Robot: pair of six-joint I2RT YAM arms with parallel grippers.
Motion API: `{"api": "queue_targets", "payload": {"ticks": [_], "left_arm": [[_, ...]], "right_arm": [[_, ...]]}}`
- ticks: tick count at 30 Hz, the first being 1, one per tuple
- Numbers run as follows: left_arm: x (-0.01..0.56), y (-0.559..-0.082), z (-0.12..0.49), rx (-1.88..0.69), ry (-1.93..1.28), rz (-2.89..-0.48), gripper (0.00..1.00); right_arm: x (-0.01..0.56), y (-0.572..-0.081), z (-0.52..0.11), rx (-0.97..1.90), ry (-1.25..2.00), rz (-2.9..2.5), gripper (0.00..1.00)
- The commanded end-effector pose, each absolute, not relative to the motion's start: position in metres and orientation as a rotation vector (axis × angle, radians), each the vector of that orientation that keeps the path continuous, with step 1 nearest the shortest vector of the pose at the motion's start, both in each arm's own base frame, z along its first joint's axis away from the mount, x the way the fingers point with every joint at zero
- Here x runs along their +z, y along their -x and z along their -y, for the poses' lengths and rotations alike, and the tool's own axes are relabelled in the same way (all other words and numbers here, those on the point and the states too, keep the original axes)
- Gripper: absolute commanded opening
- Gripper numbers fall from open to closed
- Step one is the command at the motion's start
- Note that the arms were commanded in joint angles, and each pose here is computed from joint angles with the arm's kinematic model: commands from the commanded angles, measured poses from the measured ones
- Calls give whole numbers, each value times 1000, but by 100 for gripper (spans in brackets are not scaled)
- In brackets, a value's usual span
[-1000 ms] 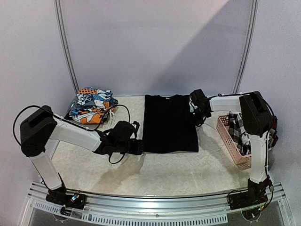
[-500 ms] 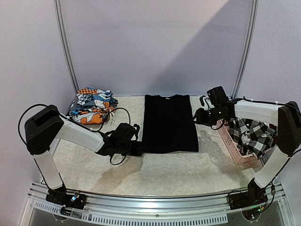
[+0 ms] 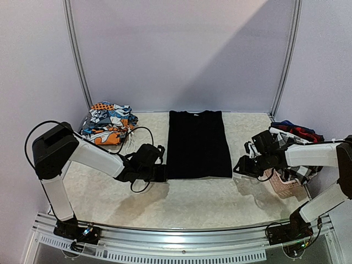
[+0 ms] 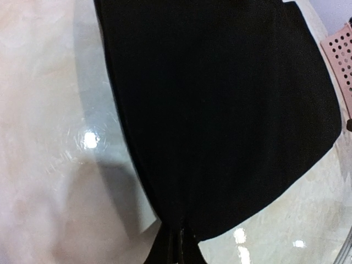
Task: Fold and stack the mixed laundry pile
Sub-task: Pick up the 2/3-rectangle-folded T-shirt from the center of the board.
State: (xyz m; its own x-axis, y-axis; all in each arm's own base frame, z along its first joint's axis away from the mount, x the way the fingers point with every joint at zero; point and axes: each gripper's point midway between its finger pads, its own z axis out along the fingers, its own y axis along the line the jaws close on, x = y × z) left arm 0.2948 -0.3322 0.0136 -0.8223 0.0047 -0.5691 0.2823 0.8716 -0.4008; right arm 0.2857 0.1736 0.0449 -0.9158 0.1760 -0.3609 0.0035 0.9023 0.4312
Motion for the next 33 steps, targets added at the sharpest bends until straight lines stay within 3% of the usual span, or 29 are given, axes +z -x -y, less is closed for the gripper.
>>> {"api": "queue_targets", "payload": {"ticks": [1,7,14,22,29,33], "left_arm": [[-5,-290,322,-589,-178,-2528,0],[-4,-288,324,-591,-185,-2528,0],[-5,-287,322,-580,-186,-2533,0],[-6,-286,322,-581,-185,-2536,0],[-2,-280,323,-589,-197,-2531,0],[2,-268,325,-601,-227,-2537,0]], "right_arm": [[39,-276,-190,744,-132,-2643,50],[23,-269,-204,834,-128,-2673,52],[8,-274,-204,807,-147,-2695,46],[-4,-270,-203,797,-163,-2727,28],[6,-263,-211,822,-128,-2718,1],[10,-250,-212,805,-83,-2741,0]]}}
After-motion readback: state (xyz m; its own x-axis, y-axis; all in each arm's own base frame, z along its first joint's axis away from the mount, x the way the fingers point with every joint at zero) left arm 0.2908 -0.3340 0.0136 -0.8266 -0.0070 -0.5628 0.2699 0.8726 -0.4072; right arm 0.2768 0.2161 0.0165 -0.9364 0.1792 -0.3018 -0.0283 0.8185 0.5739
